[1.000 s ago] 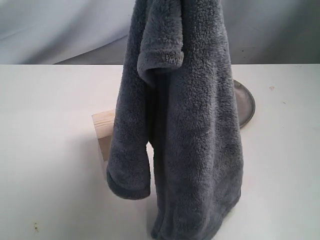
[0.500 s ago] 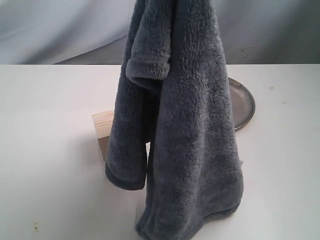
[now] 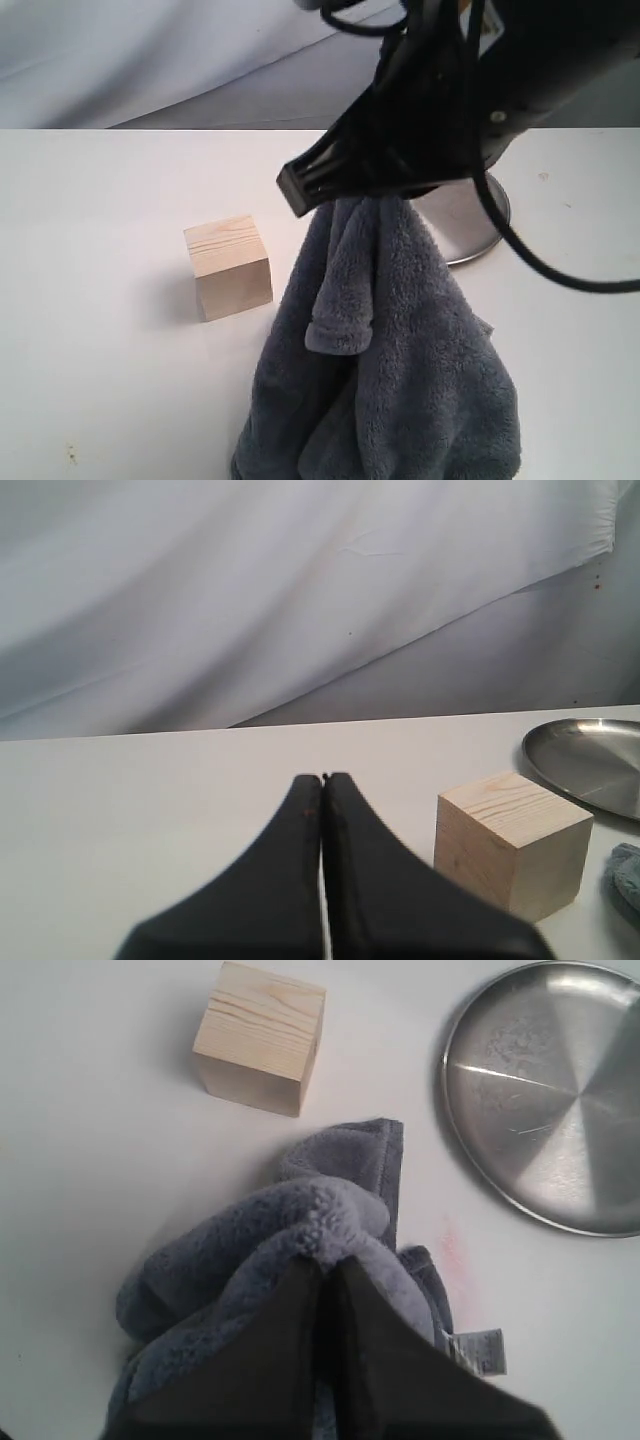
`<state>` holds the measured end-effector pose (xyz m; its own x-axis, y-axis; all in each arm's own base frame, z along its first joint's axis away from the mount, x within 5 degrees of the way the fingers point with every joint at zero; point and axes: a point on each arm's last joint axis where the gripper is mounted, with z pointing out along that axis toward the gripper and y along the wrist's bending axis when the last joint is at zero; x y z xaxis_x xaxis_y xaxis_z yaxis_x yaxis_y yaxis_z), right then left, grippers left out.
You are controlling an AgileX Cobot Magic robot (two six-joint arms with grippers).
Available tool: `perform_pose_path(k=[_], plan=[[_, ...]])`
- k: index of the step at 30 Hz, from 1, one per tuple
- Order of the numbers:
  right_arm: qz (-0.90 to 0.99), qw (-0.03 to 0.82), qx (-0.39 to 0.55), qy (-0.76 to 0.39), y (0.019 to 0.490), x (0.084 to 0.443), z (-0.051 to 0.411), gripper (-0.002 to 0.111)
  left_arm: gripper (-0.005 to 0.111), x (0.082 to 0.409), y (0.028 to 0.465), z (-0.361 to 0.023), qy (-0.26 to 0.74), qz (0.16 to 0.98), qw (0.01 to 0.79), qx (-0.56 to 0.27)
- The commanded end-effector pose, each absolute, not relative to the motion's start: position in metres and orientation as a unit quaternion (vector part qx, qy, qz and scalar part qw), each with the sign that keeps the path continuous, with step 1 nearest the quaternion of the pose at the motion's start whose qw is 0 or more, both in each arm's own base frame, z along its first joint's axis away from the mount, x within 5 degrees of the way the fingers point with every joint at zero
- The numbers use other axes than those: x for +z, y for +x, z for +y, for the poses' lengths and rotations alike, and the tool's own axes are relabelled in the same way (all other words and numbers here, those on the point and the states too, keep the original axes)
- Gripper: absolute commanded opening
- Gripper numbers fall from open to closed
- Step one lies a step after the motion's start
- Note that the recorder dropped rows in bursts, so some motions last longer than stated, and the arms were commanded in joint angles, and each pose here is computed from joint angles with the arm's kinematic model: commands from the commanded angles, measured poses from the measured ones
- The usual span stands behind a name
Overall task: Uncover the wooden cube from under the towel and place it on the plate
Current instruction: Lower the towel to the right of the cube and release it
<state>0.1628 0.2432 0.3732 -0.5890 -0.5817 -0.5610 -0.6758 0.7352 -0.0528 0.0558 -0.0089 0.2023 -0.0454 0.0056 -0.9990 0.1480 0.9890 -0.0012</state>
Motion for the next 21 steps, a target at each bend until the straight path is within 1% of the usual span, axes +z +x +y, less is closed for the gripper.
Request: perform_pose_path(k=[1, 6, 14, 21], plan=[[0.880, 0.293, 0.112, -0.357, 0.163, 0.350, 0.250, 0.000, 0.000, 0.201, 0.056, -0.009, 0.053, 0.720, 0.689, -0.055], [0.885, 0.277, 0.108, -0.359, 0.167, 0.318, 0.260, 0.000, 0.000, 0.201, 0.056, -0.009, 0.053, 0.720, 0.689, -0.055], [0.895, 0.235, 0.106, -0.364, 0.182, 0.265, 0.293, 0.000, 0.000, 0.201, 0.056, -0.009, 0.053, 0.720, 0.689, -0.055], [0.903, 0.197, 0.089, -0.371, 0.191, 0.215, 0.313, 0.000, 0.000, 0.201, 0.056, -0.009, 0.053, 0.720, 0.689, -0.055]])
